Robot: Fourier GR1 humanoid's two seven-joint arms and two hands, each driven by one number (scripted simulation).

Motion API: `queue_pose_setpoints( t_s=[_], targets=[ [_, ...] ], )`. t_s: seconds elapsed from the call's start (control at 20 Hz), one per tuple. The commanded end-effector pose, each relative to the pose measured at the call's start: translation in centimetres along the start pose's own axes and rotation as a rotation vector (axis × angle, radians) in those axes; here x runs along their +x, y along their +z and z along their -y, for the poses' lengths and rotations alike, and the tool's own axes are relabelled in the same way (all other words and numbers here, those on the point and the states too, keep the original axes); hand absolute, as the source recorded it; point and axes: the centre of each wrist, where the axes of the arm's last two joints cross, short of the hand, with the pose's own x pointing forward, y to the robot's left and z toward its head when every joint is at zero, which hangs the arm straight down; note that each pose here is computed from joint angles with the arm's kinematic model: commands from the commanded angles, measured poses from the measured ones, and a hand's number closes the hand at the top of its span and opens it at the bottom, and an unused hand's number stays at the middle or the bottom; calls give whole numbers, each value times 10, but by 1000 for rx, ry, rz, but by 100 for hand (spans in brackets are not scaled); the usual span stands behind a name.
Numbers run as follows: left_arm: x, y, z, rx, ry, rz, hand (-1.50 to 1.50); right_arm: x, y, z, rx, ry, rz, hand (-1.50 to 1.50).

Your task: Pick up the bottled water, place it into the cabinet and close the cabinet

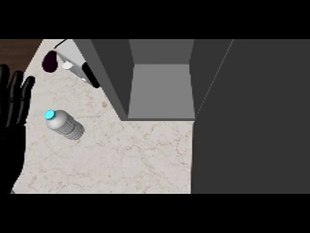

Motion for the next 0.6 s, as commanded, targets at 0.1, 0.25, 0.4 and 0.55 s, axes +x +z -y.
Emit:
queue_pose_setpoints(
  t_s=[0.1, 0.25, 0.4, 0.55],
  targets=[
    [-15, -4, -8, 340, -181, -35, -150, 7, 10, -10, 15, 1, -1, -150],
    [-25, 4, -39, 636, -358, -87, -150, 14, 22, 0, 33, 7, -18, -150],
    [-25, 0, -33, 861, -173, -175, -150, 13, 30, -22, 188, -163, -95, -150],
    [-10, -5, -7, 908, -148, -179, -150, 26, 45, -29, 206, -186, -96, -150]
  ],
)
